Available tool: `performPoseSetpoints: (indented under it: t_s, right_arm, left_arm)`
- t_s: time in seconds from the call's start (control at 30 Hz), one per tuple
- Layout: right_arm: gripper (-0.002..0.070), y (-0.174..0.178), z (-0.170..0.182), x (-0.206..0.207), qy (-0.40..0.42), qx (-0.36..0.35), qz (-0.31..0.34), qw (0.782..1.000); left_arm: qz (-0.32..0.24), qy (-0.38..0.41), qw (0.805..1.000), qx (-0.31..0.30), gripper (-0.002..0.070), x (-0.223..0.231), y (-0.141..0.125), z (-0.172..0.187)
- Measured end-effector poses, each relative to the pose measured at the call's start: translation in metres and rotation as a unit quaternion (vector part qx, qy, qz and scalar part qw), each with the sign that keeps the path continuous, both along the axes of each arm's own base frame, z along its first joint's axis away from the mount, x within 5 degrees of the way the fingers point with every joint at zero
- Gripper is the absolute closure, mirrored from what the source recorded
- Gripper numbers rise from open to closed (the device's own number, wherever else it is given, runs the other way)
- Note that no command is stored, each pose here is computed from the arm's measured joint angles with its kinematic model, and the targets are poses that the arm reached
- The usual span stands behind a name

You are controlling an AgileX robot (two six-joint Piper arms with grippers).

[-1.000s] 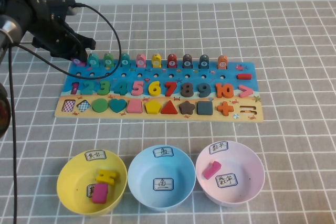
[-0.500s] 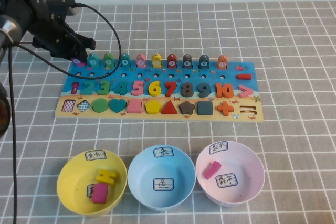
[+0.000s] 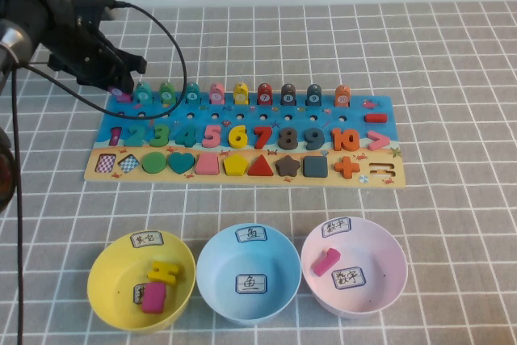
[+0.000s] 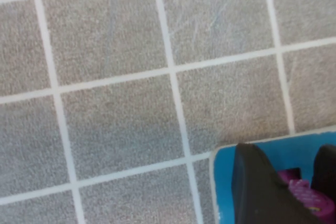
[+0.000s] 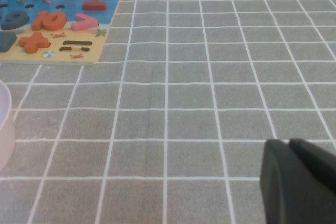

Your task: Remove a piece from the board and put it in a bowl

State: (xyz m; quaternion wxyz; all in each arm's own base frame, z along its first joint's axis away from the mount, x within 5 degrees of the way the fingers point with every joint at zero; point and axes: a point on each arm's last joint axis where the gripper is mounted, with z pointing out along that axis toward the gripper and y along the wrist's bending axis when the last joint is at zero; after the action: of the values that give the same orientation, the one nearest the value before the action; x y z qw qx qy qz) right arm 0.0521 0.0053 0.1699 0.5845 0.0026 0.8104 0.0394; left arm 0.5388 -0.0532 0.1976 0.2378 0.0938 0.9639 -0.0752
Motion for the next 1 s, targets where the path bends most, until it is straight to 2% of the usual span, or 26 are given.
performPoseSetpoints:
  t_s: [0.5, 0.73, 1.0]
  right_arm:
    - [0.0694, 0.0, 0.0, 0.0, 0.0, 0.0, 0.0, 1.0]
    - [0.0694, 0.0, 0.0, 0.0, 0.0, 0.0, 0.0, 1.0]
    - [0.0694, 0.0, 0.0, 0.0, 0.0, 0.0, 0.0, 1.0]
  left_arm:
    - [-0.002, 0.035, 0.999, 0.015, 0.0488, -0.01, 0.003, 0.015]
    - [-0.003, -0.016, 1.0, 0.026, 0.0488, -0.023, 0.006, 0.077]
    - [0.008, -0.086, 0.996, 0.017, 0.0488, -0.061, 0.009, 0.162]
